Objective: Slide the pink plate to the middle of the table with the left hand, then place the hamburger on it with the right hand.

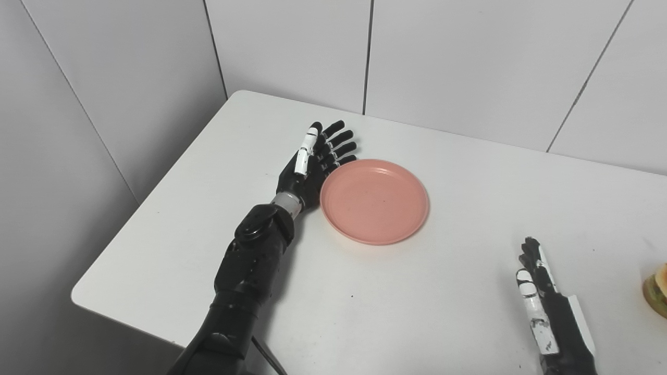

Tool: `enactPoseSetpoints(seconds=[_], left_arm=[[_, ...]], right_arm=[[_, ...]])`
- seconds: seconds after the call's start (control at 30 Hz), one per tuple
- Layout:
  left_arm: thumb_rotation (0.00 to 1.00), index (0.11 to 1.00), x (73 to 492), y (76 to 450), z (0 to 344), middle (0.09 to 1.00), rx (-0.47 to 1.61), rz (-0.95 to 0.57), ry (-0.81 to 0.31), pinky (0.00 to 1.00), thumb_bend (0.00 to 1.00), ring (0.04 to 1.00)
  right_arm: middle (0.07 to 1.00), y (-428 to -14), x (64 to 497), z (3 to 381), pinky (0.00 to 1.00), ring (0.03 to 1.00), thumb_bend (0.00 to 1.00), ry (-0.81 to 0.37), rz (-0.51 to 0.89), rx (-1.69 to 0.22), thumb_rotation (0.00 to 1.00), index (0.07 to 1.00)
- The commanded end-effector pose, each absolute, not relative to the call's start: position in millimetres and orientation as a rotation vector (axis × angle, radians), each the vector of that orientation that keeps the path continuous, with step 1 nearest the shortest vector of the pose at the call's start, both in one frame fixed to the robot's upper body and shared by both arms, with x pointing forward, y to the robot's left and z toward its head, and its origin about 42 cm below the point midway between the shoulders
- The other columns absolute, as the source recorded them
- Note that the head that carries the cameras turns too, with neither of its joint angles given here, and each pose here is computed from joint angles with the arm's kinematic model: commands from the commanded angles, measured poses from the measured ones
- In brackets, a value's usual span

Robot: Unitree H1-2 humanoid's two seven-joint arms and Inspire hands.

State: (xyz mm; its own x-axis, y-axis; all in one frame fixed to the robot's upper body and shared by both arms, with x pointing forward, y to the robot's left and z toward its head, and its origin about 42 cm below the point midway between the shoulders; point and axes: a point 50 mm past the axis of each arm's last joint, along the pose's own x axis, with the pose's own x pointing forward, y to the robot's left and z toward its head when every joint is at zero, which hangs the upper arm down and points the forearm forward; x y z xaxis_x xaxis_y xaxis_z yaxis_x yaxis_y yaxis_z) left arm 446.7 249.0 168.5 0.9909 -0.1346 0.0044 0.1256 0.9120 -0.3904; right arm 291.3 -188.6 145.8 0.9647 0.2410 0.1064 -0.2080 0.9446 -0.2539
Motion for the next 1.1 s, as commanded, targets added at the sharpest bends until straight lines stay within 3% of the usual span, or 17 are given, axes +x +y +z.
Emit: enactPoseSetpoints(seconds=[0.0,0.63,1.07], left_arm=[[1.0,0.84,447.8,236.4,160.1,0.843,-0.389,-0.144,0.087,0.82,0.38,0.832],[1.0,0.854,442.7,172.3,160.5,0.862,-0.41,-0.276,0.116,0.84,0.38,0.851],[1.0,0.878,424.0,154.2,144.9,0.88,-0.418,-0.35,0.137,0.86,0.38,0.869]], right_arm=[[1.0,-186.0,288.5,151.7,1.0,1.0,0.21,-0.149,0.216,-0.242,1.0,1.0],[1.0,-169.0,290.5,151.0,0.99,1.0,0.31,-0.141,0.178,-0.234,1.0,1.0],[1.0,-152.7,292.9,149.6,1.0,1.0,0.29,-0.126,0.165,-0.229,1.0,1.0]])
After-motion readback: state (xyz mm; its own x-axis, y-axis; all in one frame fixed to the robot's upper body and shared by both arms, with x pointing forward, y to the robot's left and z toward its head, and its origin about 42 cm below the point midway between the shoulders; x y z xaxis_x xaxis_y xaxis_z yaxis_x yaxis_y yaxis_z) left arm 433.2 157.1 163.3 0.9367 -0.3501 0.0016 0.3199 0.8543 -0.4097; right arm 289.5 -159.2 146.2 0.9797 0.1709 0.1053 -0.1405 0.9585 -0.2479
